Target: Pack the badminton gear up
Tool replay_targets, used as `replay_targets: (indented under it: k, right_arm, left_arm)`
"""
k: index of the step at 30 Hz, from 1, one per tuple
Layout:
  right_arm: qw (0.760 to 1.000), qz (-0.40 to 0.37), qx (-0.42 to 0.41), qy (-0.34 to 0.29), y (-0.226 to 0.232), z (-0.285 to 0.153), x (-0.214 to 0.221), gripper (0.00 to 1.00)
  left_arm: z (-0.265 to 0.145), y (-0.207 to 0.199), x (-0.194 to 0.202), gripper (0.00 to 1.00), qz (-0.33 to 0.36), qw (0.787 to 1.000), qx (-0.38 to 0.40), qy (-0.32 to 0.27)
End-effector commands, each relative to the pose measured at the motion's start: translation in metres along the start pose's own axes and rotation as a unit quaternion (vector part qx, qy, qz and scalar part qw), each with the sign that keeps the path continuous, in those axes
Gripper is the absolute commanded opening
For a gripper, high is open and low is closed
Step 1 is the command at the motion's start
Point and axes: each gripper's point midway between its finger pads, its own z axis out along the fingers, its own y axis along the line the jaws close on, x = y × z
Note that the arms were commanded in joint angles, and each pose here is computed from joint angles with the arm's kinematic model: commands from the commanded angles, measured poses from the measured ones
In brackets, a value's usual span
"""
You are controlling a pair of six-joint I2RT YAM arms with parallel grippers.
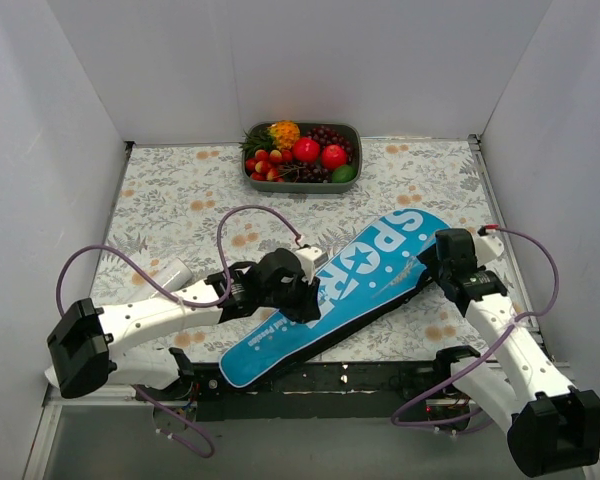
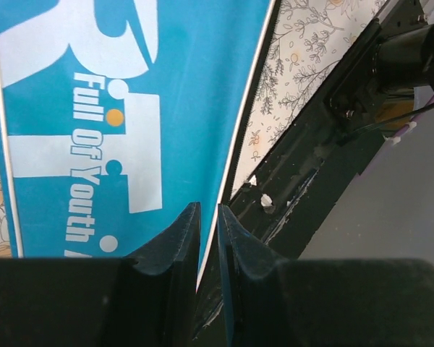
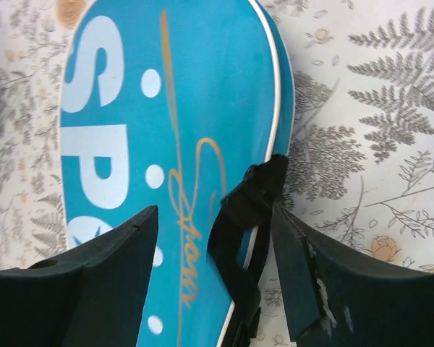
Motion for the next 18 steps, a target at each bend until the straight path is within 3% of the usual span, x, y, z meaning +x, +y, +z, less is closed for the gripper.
replay_targets:
  k: [1,9,18]
  right_arm:
    - [0.996,-0.062,-0.056,0.013,0.032,-0.027,-0.016,0.72]
    - [0.964,-0.199,-0.168,0.055,0.052,-0.065,0.002,0.74]
    - [0.939,-0.251,-0.228,0.064,0.090,-0.061,0.012,0.72]
  left_arm:
    - [-0.005,-0.007,0.003,0.15,-0.017,1.000,0.013,-0.012]
    - [0.017,0.011,0.048,0.13,-0.056,0.998,-0.011,0.031]
    - [0.036,0.046,0.075,0.10,-0.089,0.987,-0.114,0.066]
